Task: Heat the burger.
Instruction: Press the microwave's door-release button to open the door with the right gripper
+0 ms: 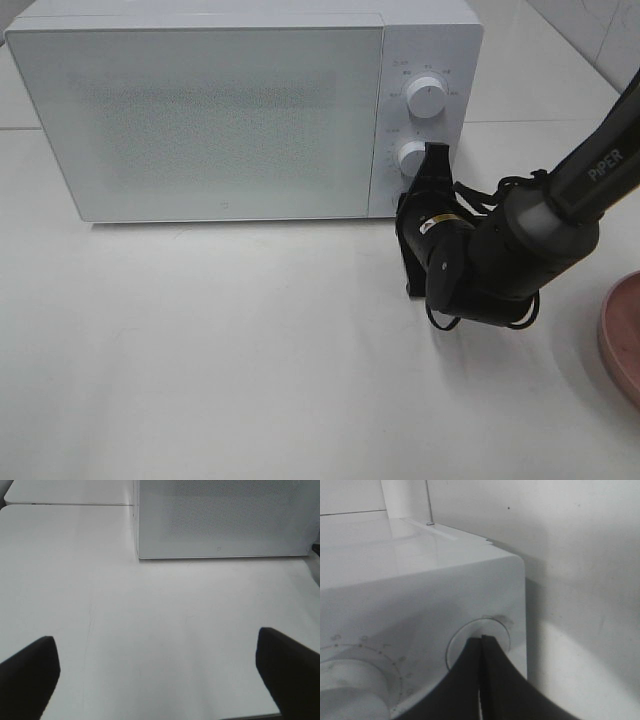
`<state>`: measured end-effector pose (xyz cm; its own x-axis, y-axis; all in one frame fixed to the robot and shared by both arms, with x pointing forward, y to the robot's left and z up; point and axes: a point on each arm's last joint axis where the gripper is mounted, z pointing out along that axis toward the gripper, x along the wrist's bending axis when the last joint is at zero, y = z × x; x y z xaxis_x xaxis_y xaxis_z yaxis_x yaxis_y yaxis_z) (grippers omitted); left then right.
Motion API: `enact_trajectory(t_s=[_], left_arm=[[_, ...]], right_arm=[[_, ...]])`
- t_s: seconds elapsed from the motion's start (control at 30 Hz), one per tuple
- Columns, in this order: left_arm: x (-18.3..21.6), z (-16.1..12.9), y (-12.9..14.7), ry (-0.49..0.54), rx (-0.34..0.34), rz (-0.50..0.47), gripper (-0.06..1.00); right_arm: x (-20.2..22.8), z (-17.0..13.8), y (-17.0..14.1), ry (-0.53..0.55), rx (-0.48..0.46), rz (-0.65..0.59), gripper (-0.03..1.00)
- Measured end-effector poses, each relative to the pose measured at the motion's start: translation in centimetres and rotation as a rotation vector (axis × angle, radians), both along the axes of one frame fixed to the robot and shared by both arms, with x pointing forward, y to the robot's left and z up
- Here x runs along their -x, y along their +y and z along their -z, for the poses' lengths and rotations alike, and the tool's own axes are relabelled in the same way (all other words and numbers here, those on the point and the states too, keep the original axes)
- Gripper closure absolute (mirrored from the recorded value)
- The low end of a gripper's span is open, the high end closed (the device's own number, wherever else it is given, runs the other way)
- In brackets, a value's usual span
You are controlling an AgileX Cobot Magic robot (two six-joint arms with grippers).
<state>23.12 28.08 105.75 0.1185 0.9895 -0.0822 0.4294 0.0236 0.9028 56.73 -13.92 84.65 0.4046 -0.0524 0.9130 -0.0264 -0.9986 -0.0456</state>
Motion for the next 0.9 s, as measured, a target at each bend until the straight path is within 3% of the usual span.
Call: enact_trajectory(t_s=[0.9], left_arm=[[0.0, 0.0, 0.0, 0.0, 0.0, 0.0, -0.05]], right_arm=[[-1.9, 0.0, 1.0, 0.042, 0.037, 0.05, 0.96]])
